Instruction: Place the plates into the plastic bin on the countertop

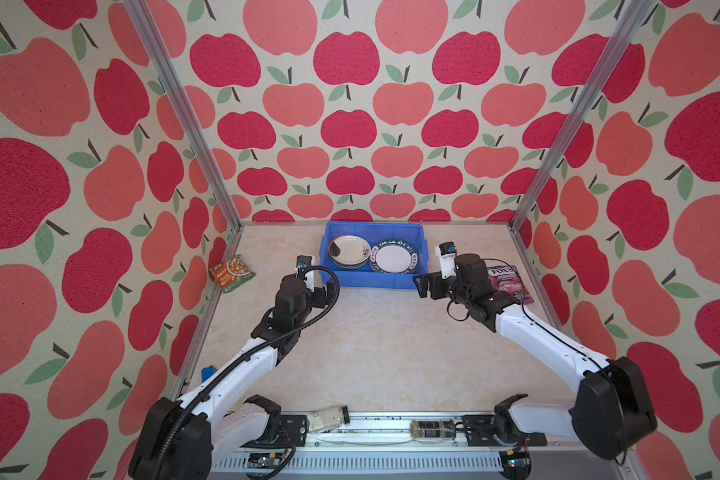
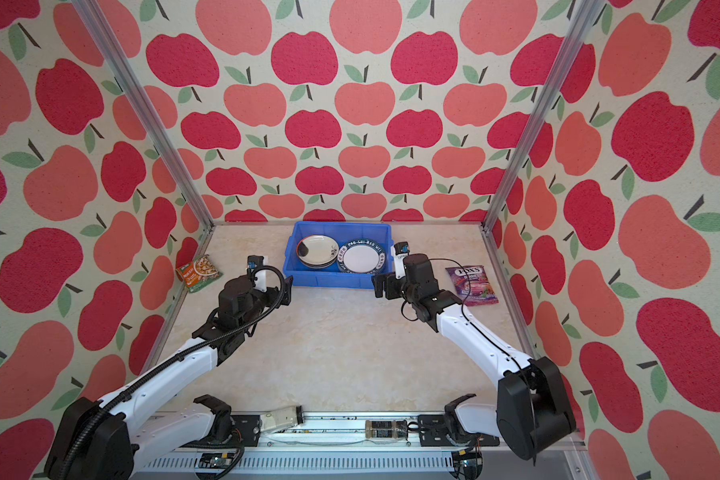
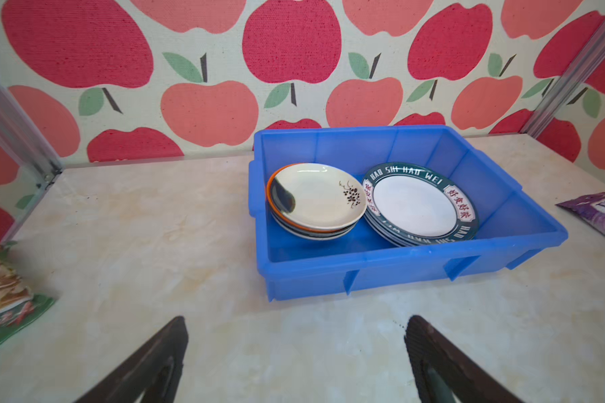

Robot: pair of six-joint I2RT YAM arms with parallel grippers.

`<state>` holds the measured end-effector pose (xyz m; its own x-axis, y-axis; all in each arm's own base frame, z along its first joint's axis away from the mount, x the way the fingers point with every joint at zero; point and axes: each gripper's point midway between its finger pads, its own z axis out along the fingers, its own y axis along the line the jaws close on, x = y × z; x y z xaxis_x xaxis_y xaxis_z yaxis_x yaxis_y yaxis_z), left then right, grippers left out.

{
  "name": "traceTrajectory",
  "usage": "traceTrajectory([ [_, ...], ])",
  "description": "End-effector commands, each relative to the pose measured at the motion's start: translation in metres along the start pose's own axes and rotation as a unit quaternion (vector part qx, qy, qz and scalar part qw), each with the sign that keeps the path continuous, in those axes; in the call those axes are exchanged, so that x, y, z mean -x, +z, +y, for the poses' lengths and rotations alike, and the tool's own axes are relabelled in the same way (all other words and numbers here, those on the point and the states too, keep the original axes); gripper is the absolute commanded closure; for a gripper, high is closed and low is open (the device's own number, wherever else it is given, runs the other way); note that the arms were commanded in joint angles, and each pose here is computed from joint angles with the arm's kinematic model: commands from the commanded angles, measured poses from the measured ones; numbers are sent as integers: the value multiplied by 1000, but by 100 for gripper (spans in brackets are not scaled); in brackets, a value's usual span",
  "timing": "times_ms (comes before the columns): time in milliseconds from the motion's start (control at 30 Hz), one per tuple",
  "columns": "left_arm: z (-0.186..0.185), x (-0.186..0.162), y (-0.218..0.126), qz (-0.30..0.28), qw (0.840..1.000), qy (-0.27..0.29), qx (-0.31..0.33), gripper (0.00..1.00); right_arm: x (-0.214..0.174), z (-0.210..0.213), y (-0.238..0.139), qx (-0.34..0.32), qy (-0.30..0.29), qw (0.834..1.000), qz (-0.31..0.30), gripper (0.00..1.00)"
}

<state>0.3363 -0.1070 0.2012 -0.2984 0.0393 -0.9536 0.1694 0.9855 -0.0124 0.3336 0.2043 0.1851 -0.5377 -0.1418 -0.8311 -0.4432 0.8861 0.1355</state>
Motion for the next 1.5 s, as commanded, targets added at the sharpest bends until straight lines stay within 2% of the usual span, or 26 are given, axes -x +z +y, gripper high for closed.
traceTrajectory([
  [0, 53, 0, -26, -40, 990, 8, 134, 1, 15, -11, -23, -67, -65, 994, -56, 0],
  [67, 84, -12, -36, -63, 979, 0, 194, 1, 9, -20, -25, -82, -41, 994, -64, 0],
  [133, 114, -30, -42, -81, 970, -30, 227, 1, 7, -24, -25, -89, -31, 993, -68, 0],
  [167, 125, -39, -42, -57, 970, -52, 230, 1, 6, -27, -25, -95, -27, 993, -68, 0],
  [233, 145, -42, -38, -65, 967, -64, 239, 1, 6, -33, -24, -104, -26, 992, -64, 0],
  [367, 184, -84, -14, -43, 960, -86, 263, 1, 3, -56, -26, -151, -19, 986, -67, 0],
  [467, 172, -76, 9, -72, 974, -65, 202, 1, -11, -88, -31, -211, 12, 976, -59, 0],
  [567, 173, -101, 31, -30, 978, -77, 191, 1, -24, -115, -43, -265, 24, 962, -53, 0],
  [633, 174, -101, 32, -66, 978, -63, 190, 1, -29, -133, -51, -298, 26, 953, -58, 0],
  [667, 173, -105, 27, -62, 977, -69, 191, 1, -33, -143, -53, -313, 27, 948, -60, 0],
  [733, 175, -106, 28, -46, 977, -81, 192, 1, -42, -164, -55, -347, 28, 936, -54, 0],
  [800, 175, -105, 42, -29, 981, -73, 179, 1, -50, -191, -60, -407, 40, 912, -38, 0],
  [833, 172, -106, 47, -16, 983, -71, 169, 1, -50, -199, -61, -423, 41, 905, -27, 0],
  [900, 169, -115, 50, 15, 984, -71, 160, 1, -44, -211, -55, -439, 0, 898, -35, 0],
  [967, 171, -101, 57, -6, 985, -64, 160, 1, -47, -227, -51, -464, -15, 884, -51, 0],
  [1000, 171, -102, 56, -4, 985, -65, 160, 1, -54, -235, -46, -464, -3, 884, -59, 0],
  [1100, 171, -101, 55, -6, 985, -64, 161, 1, -59, -237, -31, -420, 14, 902, -94, 0],
  [1167, 171, -101, 55, -6, 985, -65, 160, 1, -61, -228, -16, -367, 2, 924, -107, 0],
  [1233, 171, -101, 54, -8, 985, -64, 161, 1, -58, -223, -4, -347, -26, 929, -125, 0],
  [1267, 171, -101, 55, -9, 985, -65, 162, 1, -60, -218, 3, -325, -27, 939, -108, 0],
  [1333, 171, -101, 55, -7, 985, -64, 162, 1, -63, -220, 5, -305, -13, 946, -109, 0],
  [1367, 171, -101, 55, -8, 985, -64, 163, 1, -71, -214, 10, -275, -11, 956, -107, 0],
  [1433, 171, -101, 55, -8, 985, -64, 162, 1, -70, -216, 5, -280, -18, 949, -146, 0],
  [1467, 172, -101, 54, -7, 985, -65, 163, 1, -72, -217, 3, -283, -8, 949, -137, 0],
])
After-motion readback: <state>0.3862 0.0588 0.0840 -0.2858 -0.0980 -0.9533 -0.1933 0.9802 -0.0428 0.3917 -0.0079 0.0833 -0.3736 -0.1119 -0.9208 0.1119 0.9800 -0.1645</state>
